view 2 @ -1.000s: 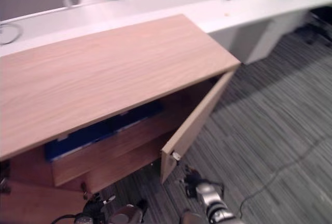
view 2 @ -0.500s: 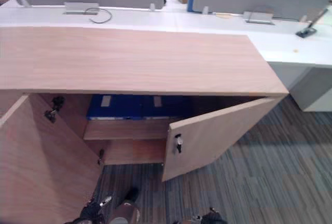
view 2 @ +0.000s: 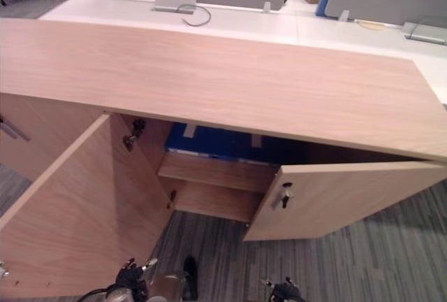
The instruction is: Walk over to the cabinet, pick up the folder, carry it to the office cabinet, place the folder inside the office cabinet, then close the office cabinet door
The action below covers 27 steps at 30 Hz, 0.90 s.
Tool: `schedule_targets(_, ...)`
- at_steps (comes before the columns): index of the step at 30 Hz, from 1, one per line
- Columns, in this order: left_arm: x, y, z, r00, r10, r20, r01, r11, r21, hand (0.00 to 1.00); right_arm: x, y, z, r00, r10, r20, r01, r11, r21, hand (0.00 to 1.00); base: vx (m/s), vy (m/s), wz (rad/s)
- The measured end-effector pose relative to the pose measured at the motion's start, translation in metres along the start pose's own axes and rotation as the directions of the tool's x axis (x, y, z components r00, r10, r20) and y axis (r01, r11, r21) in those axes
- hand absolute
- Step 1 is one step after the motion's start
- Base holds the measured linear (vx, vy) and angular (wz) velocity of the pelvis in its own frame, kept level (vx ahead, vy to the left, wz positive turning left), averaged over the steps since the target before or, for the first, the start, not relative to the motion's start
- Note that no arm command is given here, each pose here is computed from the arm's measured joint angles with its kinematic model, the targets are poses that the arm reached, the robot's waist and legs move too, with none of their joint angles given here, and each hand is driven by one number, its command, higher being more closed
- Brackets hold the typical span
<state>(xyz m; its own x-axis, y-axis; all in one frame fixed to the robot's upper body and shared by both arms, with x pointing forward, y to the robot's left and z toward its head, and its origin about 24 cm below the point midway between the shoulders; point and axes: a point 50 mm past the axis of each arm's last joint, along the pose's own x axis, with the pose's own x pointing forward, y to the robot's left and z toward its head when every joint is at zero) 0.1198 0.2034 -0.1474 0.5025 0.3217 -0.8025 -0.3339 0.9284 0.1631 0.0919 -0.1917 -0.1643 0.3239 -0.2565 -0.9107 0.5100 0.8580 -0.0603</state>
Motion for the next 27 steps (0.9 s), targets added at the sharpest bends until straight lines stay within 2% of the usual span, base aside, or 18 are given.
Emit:
schedule_targets(7, 0.0, -0.009, 0.001, 0.998, -0.065, 0.014, 0.061, 0.976, 0.21, 0.0, -0.001, -0.008, -0.008, 0.999, -0.033, -0.021, 0.033, 0.999, 0.007, 0.0, -0.05, -0.023, 0.2)
schedule_targets(10, 0.002, -0.019, 0.007, 0.992, -0.124, 0.028, 0.107, 0.934, 0.342, 0.0, -0.001, -0.004, -0.006, 1.0, -0.02, -0.01, 0.019, 1.0, -0.018, 0.0, 0.06, 0.012, 0.53)
schedule_targets(13, 0.001, -0.028, 0.01, 0.986, -0.163, 0.04, 0.133, 0.904, 0.407, 0.0, -0.002, -0.006, -0.008, 1.0, -0.022, -0.01, 0.022, 1.0, -0.014, 0.0, 0.13, -0.015, 0.93)
schedule_targets(20, 0.001, -0.029, 0.011, 0.984, -0.172, 0.044, 0.133, 0.88, 0.456, 0.0, -0.002, -0.005, -0.013, 0.999, -0.029, -0.039, 0.029, 0.999, 0.025, 0.0, 0.1, -0.028, 0.7)
schedule_targets(27, 0.002, -0.029, 0.014, 0.98, -0.189, 0.058, 0.134, 0.851, 0.508, 0.0, 0.001, -0.005, -0.009, 0.998, -0.033, -0.049, 0.035, 0.999, 0.032, 0.0, -0.02, -0.192, 0.23)
